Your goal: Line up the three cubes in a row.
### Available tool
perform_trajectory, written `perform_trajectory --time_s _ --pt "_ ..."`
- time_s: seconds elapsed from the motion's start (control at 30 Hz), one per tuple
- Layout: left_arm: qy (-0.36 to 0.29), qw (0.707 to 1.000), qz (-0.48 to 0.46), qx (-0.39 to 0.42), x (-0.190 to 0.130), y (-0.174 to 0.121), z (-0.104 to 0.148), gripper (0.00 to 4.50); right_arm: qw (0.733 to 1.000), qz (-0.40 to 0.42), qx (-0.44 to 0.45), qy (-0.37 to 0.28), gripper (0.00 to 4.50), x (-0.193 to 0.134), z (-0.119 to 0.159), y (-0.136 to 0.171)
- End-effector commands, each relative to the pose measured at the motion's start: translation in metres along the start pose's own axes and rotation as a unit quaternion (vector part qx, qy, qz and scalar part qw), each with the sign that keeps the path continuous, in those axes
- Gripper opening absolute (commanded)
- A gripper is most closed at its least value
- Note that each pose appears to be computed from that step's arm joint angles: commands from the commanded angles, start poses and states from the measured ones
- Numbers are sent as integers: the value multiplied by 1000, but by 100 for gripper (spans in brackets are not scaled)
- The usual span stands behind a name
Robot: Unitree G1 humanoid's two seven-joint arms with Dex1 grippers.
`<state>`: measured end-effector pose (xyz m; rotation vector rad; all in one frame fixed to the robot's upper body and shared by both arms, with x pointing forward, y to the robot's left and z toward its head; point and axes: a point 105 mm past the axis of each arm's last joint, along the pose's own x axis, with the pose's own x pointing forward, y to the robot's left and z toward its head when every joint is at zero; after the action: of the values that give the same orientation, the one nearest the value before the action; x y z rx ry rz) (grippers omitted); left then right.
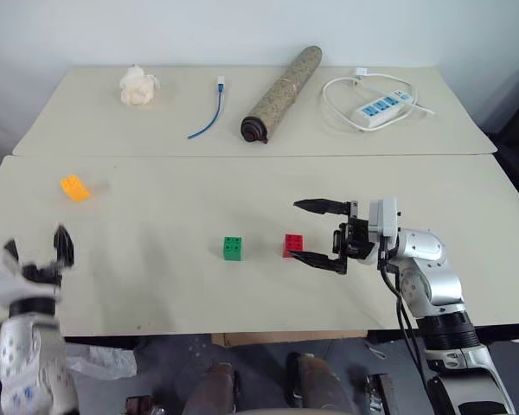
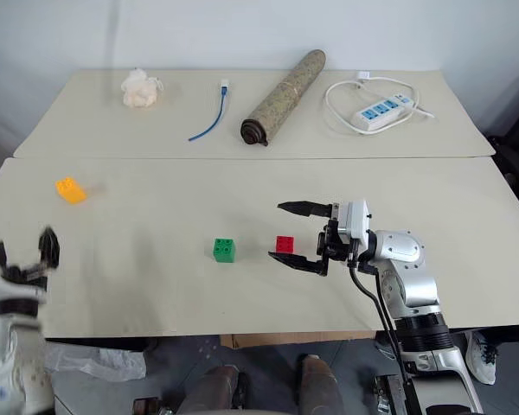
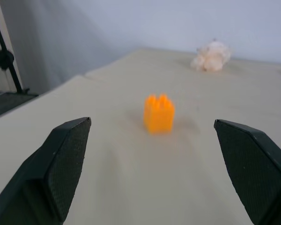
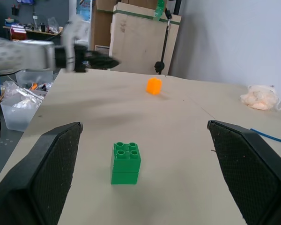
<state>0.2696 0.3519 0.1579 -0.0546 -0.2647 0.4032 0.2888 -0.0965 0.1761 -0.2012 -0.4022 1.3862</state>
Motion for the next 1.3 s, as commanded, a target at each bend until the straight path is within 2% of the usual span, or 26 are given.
perform_trajectory --time_s 0.03,0.13,0.3,0.63,0.73,0.93,1.0,1.1,1.2,1.3 --pt "15 999 39 -3 41 0 -4 448 1000 15 -5 -2 450 2 6 2" --pt "43 998 50 -2 76 -7 -11 448 1000 18 2 15 450 1 4 2" --pt "72 997 17 -4 109 -21 -21 448 1000 -2 -14 10 450 2 5 0" --pt "100 995 17 -7 125 -19 -31 448 999 -27 -20 10 450 1 6 6" --pt "108 994 17 -10 122 -21 -38 390 999 -29 -23 12 450 1 6 5" --pt "102 995 0 -20 116 -20 -37 202 999 -30 -27 12 450 2 7 4" --pt "66 996 -57 -24 112 -26 -22 149 999 -26 -28 15 450 1 5 5" --pt "33 980 -192 -37 96 -43 1 150 999 -25 -31 20 450 -1 3 4" --pt "43 958 -282 -5 79 -48 8 150 999 -32 -36 25 450 -5 3 2" --pt "45 882 -467 46 42 -73 22 150 998 -42 -37 28 450 -11 3 2"
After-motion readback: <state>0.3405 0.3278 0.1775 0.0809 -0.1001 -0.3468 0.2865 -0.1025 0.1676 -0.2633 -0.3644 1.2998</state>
